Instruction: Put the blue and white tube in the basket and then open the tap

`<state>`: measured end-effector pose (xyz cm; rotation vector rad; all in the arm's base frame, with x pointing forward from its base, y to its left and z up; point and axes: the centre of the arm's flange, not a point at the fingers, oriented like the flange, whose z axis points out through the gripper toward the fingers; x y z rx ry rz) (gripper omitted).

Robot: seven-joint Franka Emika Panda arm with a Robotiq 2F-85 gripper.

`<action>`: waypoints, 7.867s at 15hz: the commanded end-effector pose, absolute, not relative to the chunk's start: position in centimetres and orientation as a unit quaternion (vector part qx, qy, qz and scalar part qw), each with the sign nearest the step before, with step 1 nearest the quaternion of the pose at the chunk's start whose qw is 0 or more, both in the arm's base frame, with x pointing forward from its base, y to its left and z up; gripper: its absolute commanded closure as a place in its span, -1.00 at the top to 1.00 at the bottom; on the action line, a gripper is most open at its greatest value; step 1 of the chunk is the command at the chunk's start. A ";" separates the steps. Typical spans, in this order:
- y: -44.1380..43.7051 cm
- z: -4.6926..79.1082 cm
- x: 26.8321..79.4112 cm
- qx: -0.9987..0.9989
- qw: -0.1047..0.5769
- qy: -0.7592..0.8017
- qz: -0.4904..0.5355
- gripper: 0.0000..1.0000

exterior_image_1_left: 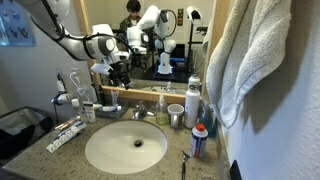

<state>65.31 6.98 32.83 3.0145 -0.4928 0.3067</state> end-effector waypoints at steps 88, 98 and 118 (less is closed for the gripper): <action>1.9 28.4 54.1 0.998 0.009 0.014 -0.058 -0.96; 6.8 37.6 53.5 0.999 0.041 0.002 -0.028 -0.96; 8.0 40.7 53.5 0.998 0.053 -0.005 -0.027 1.00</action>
